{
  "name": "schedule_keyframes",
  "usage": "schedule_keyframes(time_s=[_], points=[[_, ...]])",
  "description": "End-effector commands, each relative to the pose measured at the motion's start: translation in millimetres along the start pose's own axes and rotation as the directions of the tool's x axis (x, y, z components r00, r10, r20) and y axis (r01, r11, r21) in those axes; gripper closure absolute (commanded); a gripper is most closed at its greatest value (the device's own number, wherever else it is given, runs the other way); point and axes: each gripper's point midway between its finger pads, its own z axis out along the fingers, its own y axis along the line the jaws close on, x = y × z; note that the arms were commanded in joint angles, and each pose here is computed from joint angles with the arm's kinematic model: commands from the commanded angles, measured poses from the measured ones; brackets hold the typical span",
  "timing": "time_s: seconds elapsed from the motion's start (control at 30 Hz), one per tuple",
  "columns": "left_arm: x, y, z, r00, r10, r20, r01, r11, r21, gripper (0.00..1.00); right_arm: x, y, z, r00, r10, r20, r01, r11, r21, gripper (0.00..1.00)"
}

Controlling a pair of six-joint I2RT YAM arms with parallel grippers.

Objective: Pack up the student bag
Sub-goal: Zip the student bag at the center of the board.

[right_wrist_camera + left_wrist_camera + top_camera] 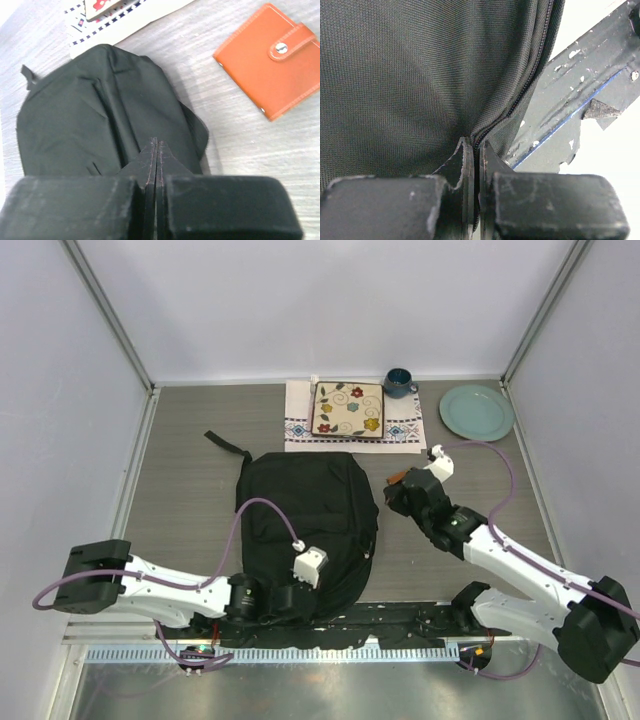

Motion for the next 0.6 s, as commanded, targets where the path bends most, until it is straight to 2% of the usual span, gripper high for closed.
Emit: schedule_keyframes(time_s=[0.0, 0.17, 0.2, 0.27, 0.3, 0.37, 0.4, 0.47, 0.5, 0.57], points=[[27.5, 6.7, -1.1, 0.997, 0.010, -0.079, -0.013, 1.000, -0.027, 1.00, -31.9, 42.8, 2.7, 0.998, 0.014, 0.063, -0.006, 0.992, -0.122, 1.00], [16.9, 7.7, -1.0, 1.000, 0.000, -0.029, -0.001, 0.999, -0.049, 1.00, -19.3, 61.3, -9.3, 1.000, -0.026, -0.007, 0.023, 0.969, -0.245, 1.00], [14.1, 7.8, -1.2, 1.000, -0.004, -0.018, 0.003, 0.999, -0.051, 1.00, -4.2, 71.3, -17.1, 0.995, -0.059, -0.079, 0.030, 0.946, -0.323, 0.92], [7.5, 8.6, -2.5, 1.000, -0.005, 0.010, 0.006, 0.998, -0.063, 0.89, 13.6, 65.8, -23.4, 0.981, -0.122, -0.147, 0.065, 0.937, -0.344, 0.80], [4.8, 7.7, -3.0, 1.000, -0.007, 0.019, 0.008, 0.998, -0.063, 0.81, 34.5, 62.2, -32.4, 0.955, -0.171, -0.243, 0.071, 0.925, -0.374, 0.73], [-1.9, 4.8, -5.0, 0.999, -0.006, 0.037, 0.008, 0.998, -0.062, 0.70, 55.2, 51.4, -40.1, 0.920, -0.247, -0.303, 0.115, 0.912, -0.393, 0.67], [-3.6, 3.7, -5.5, 0.999, 0.003, 0.040, -0.001, 0.998, -0.060, 0.61, 66.7, 46.6, -46.4, 0.897, -0.284, -0.338, 0.131, 0.903, -0.410, 0.65], [-11.0, -1.2, -7.7, 0.998, 0.007, 0.055, -0.004, 0.998, -0.056, 0.50, 80.0, 39.7, -54.1, 0.867, -0.357, -0.347, 0.191, 0.882, -0.430, 0.64], [-13.4, -2.7, -8.7, 0.998, 0.010, 0.058, -0.007, 0.998, -0.056, 0.41, 85.1, 35.2, -58.8, 0.852, -0.386, -0.354, 0.218, 0.876, -0.431, 0.61], [-21.3, -9.7, -11.4, 0.997, 0.026, 0.070, -0.023, 0.999, -0.047, 0.39, 91.1, 34.8, -65.3, 0.826, -0.447, -0.342, 0.275, 0.850, -0.448, 0.60]])
